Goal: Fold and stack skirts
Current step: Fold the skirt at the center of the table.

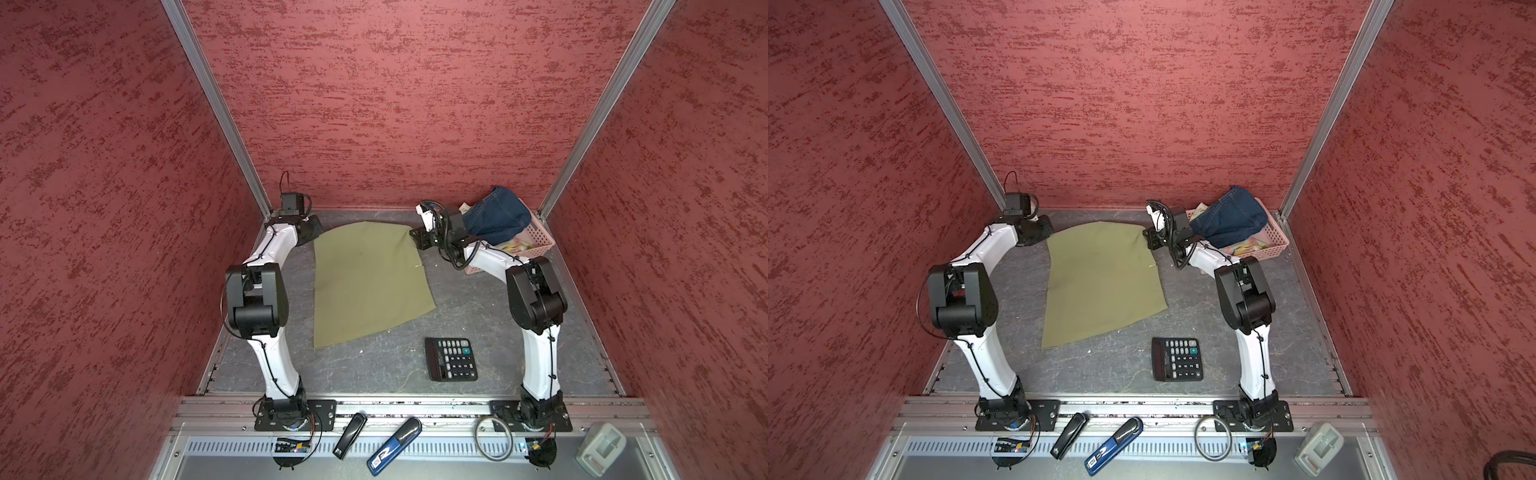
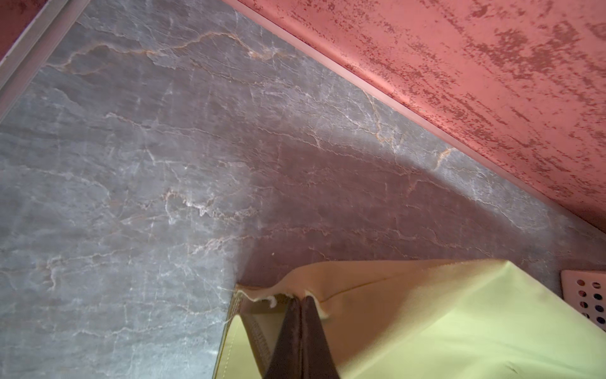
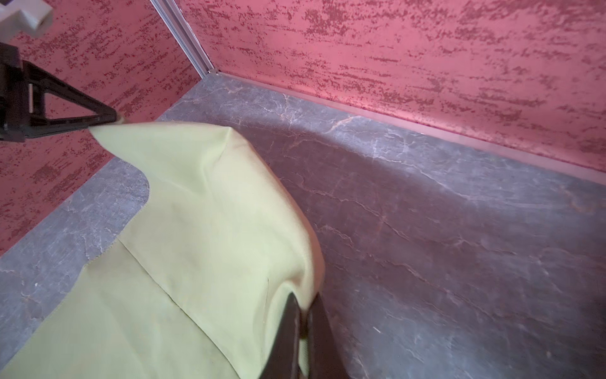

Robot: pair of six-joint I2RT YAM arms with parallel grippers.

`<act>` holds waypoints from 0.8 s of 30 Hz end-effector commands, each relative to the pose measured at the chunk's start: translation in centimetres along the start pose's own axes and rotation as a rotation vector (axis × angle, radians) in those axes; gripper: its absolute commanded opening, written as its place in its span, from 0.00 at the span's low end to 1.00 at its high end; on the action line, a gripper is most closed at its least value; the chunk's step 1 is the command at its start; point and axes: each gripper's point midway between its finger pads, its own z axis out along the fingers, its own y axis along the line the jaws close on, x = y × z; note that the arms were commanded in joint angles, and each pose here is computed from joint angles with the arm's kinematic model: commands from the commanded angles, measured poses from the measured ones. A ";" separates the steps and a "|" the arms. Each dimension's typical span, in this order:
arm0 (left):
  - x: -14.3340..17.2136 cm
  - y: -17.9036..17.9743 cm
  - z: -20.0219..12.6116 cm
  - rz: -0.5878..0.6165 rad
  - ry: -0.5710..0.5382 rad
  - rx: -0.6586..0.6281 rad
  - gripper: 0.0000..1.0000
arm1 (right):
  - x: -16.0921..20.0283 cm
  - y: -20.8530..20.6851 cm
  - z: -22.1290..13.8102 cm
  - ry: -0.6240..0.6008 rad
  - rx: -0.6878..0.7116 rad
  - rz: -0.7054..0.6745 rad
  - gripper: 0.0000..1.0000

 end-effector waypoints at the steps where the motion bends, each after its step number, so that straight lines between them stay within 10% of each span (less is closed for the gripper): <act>1: -0.7 -0.4 -2.4 -0.028 -0.082 0.037 0.00 | -3.0 0.8 -1.8 -0.113 0.007 -0.103 0.00; 24: 10.0 5.0 -10.3 -0.262 -0.150 -0.006 0.00 | 0.4 3.0 -9.7 -0.285 0.053 -0.291 0.00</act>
